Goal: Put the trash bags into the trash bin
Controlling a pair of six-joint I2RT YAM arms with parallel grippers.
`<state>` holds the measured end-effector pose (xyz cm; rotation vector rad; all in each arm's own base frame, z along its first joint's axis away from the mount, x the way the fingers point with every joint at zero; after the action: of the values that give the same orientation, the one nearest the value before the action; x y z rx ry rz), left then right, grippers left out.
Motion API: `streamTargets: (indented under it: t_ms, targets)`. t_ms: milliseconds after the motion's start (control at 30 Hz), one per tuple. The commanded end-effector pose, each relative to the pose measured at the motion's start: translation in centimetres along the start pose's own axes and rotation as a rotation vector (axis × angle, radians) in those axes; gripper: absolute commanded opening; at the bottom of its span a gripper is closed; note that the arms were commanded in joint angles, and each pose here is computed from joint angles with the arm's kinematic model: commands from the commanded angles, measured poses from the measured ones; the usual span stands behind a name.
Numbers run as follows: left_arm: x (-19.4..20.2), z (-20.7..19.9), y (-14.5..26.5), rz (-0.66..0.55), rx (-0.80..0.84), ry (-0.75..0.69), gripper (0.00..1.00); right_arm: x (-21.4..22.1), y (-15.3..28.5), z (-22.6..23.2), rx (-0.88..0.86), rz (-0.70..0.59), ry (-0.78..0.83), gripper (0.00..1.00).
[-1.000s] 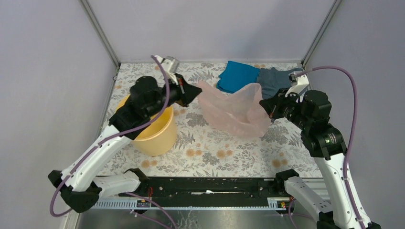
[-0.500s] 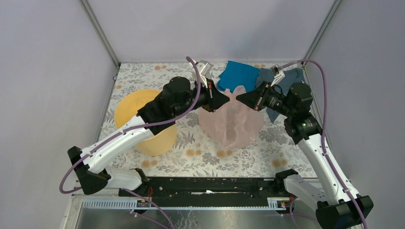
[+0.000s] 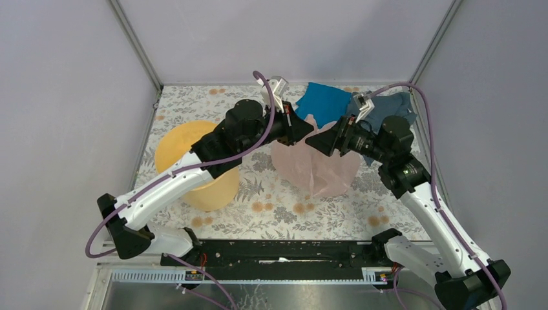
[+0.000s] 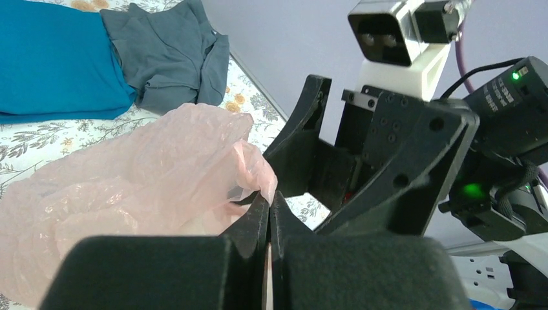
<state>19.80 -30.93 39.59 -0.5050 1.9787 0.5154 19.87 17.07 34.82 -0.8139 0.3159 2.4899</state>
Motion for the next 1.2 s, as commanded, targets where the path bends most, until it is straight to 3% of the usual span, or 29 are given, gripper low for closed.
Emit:
streamTargets:
  t_ms: [0, 167, 333, 400, 567, 600, 633, 733, 800, 900, 1033, 1167]
  targets:
    - [-2.0, -0.8, -0.3, -0.059, 0.023, 0.01, 0.0, 0.0, -0.3, 0.4, 0.086, -0.016, 0.099, 0.87]
    - [-1.7, -0.7, -1.0, -0.042, 0.026, 0.017, 0.0, 0.8, -1.3, 1.2, 0.125, -0.018, 0.161, 0.91]
    - [-1.4, -0.8, -1.3, -0.024, 0.038, 0.02, 0.0, 0.9, -1.8, 0.6, 0.225, -0.059, 0.204, 0.88]
    - [-1.4, -0.7, -1.3, -0.026, 0.034, 0.021, 0.0, 1.1, -2.2, 0.4, 0.257, -0.062, 0.217, 0.74]
    - [-1.8, -0.7, -0.8, -0.025, 0.021, -0.008, 0.0, 1.3, -2.3, -0.6, 0.344, -0.095, 0.221, 0.16]
    - [-2.1, -0.6, -0.5, -0.028, 0.016, -0.018, 0.03, 1.3, -2.1, -0.9, 0.368, -0.11, 0.221, 0.07]
    - [-2.2, -0.5, -0.2, -0.027, 0.01, -0.03, 0.18, 1.2, -1.9, -1.2, 0.398, -0.135, 0.221, 0.01]
    - [-2.7, 0.6, 1.4, -0.027, -0.056, -0.091, 0.68, 0.6, -0.6, -1.8, 0.483, -0.21, 0.224, 0.0]
    - [-2.9, 2.2, 3.2, -0.024, -0.182, -0.148, 0.84, 0.2, 0.4, -2.0, 0.533, -0.262, 0.233, 0.0]
    - [-2.1, 5.2, 6.5, 0.015, -0.43, -0.238, 0.92, -0.7, 2.2, -2.0, 0.596, -0.353, 0.257, 0.0]
    - [-0.7, 9.0, 10.9, 0.083, -0.783, -0.306, 0.95, -1.8, 4.5, -1.6, 0.65, -0.461, 0.283, 0.0]
    - [1.7, 11.7, 12.6, 0.207, -0.997, -0.34, 0.98, -2.6, 5.9, -0.6, 0.642, -0.534, 0.294, 0.0]
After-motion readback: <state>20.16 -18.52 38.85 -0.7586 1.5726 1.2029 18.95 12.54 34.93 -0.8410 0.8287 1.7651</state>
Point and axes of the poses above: each gripper's point midway between its finger pads, its own y axis back along the fingers, its own z axis along the line the jaws close on, x = y × z, the point moved 7 cm from there along y, back along the fingers, and after that the axes turned 9 degrees about -y, right-handed, at the moved point
